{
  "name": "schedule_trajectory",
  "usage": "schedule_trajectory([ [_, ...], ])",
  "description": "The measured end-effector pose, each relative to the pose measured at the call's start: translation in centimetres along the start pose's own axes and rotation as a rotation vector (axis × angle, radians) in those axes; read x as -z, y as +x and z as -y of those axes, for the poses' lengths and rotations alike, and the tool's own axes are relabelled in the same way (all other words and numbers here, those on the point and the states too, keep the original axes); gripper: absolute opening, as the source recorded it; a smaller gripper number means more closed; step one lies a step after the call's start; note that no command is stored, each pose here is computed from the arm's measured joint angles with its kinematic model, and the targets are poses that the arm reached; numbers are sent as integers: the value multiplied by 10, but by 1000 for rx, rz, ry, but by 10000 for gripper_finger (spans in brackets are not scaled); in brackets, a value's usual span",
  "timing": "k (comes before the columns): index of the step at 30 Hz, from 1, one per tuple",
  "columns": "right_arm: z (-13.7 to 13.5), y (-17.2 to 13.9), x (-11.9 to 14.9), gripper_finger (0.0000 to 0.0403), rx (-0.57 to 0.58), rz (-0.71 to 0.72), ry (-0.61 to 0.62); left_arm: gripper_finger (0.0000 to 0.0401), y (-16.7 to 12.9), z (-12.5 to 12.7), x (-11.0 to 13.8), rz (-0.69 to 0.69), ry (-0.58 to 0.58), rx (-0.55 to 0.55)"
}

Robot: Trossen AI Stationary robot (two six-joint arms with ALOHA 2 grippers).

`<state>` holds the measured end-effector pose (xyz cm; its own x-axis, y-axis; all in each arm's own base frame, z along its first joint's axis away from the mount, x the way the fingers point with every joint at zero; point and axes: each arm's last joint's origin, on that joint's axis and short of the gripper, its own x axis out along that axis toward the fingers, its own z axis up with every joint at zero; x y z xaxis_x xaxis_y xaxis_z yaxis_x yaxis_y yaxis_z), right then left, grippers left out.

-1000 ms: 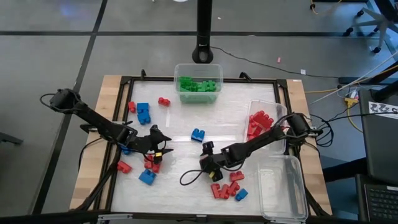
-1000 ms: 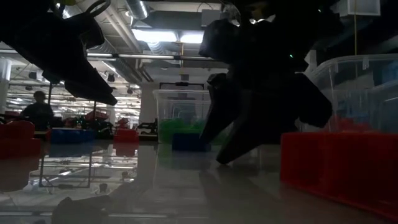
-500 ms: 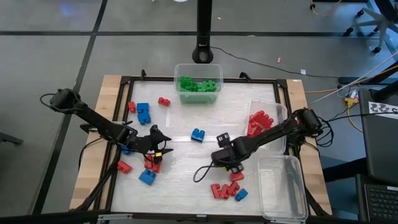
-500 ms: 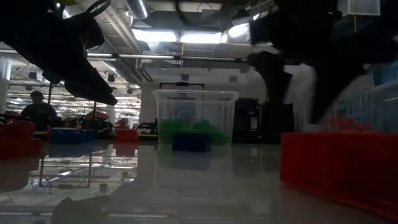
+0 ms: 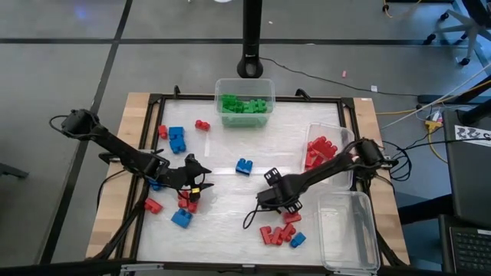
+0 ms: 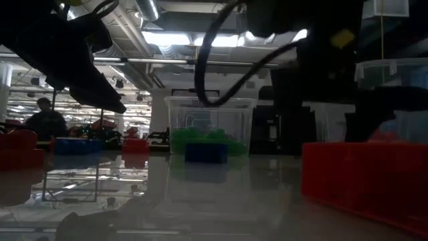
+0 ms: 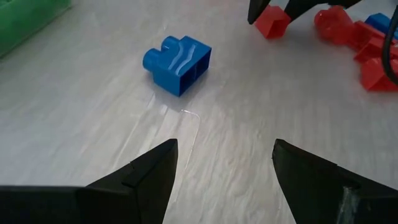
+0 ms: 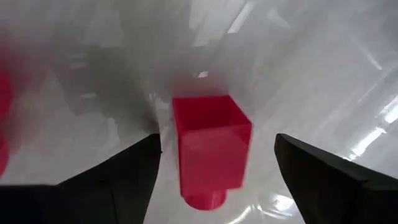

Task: Sort blocks
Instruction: Put the red game piece into the middle right transparent bin

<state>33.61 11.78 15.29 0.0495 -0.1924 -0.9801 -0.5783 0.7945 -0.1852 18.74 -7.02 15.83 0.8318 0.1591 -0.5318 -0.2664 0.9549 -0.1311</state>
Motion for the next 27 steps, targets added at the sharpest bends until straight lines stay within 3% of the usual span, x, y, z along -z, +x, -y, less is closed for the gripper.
schedule_trajectory([
  [4, 0, 4, -2, 269, -4, -7, -25, 251, 0, 0, 0, 0, 0, 0],
  [11, 0, 4, -1, 137, 3, -20, -37, 251, 0, 0, 0, 1, 0, 0],
  [19, 2, -11, 5, 133, 31, 2, -50, 251, 0, 0, 0, 1, 0, 0],
  [27, 12, -76, 33, 139, 215, 131, 31, 251, 0, 0, 0, 1, 0, 0],
])
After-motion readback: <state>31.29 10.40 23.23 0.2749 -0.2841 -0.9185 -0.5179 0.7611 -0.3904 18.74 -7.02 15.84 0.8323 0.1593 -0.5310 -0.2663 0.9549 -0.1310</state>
